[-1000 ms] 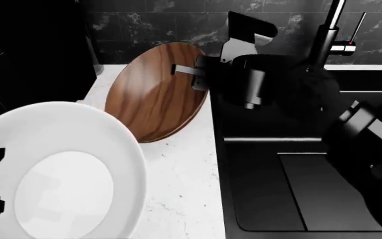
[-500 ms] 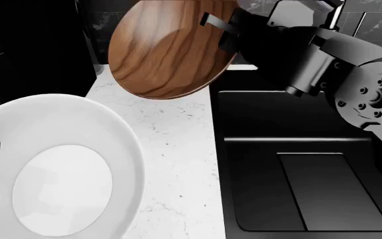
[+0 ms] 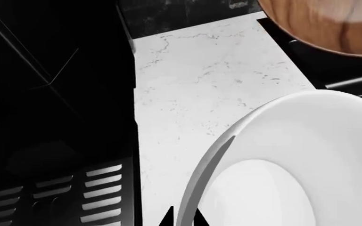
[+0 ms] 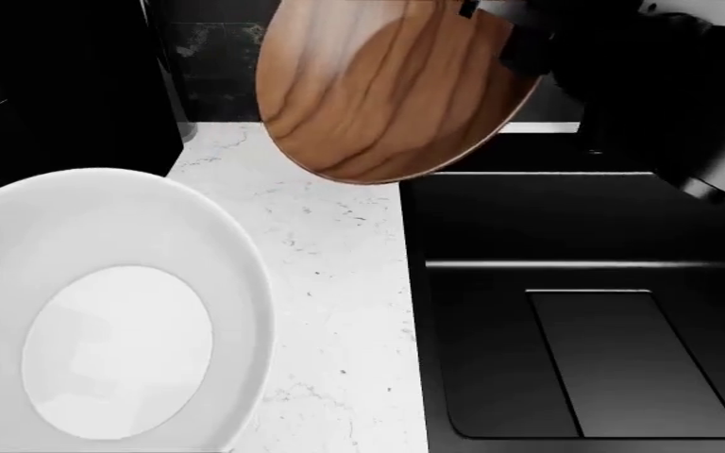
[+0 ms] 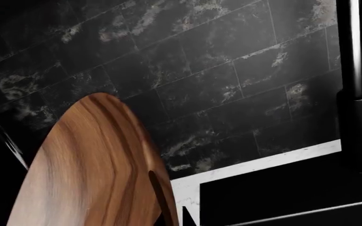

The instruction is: Stack the bowls in the sink.

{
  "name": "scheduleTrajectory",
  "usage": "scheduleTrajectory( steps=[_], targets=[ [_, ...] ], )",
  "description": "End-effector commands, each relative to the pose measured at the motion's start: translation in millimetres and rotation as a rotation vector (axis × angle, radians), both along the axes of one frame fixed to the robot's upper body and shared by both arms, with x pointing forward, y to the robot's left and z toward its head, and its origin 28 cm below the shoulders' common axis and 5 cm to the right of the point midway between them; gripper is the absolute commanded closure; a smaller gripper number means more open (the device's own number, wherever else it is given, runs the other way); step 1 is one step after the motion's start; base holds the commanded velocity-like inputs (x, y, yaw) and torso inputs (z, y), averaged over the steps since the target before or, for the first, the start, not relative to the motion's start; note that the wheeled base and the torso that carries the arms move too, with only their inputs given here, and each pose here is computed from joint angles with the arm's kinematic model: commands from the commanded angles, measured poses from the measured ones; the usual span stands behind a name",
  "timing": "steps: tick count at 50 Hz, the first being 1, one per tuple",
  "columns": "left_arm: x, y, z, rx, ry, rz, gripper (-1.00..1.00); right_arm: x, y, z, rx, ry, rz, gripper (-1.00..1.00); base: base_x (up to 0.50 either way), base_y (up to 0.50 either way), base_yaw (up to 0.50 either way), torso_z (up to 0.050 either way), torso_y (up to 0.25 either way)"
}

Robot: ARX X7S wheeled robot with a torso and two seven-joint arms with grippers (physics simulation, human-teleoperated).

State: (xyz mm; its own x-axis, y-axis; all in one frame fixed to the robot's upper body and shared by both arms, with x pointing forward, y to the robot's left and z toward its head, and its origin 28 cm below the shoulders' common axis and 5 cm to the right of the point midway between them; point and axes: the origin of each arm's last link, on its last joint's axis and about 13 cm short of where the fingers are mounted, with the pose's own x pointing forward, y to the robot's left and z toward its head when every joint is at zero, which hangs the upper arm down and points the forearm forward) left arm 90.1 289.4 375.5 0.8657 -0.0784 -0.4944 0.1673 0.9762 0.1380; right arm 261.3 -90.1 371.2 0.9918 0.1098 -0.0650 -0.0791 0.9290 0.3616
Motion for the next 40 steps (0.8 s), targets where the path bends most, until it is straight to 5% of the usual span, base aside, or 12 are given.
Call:
scheduleTrajectory(
  steps=[1,19,30,40],
  targets=[
    [-2,-0.1,3,-0.001,-0.025,0.008,1.00,-25,-16.6,0,-0.040,-0.065,-0.062,1.00,0.00,0.00,0.00,0.000,0.000],
    [-2,0.9,2,0.001,-0.028,0.012,1.00,-28,-41.2,-41,0.204,-0.071,-0.149,1.00,0.00,0.00,0.00,0.000,0.001],
    [-2,0.7,2,0.005,-0.026,0.013,1.00,-28,-46.7,-49,0.262,-0.097,-0.199,1.00,0.00,0.00,0.00,0.000,0.000],
    [-2,0.7,2,0.011,-0.026,0.015,1.00,-31,-49.1,-49,0.227,-0.088,-0.206,1.00,0.00,0.00,0.00,0.000,0.001]
  ],
)
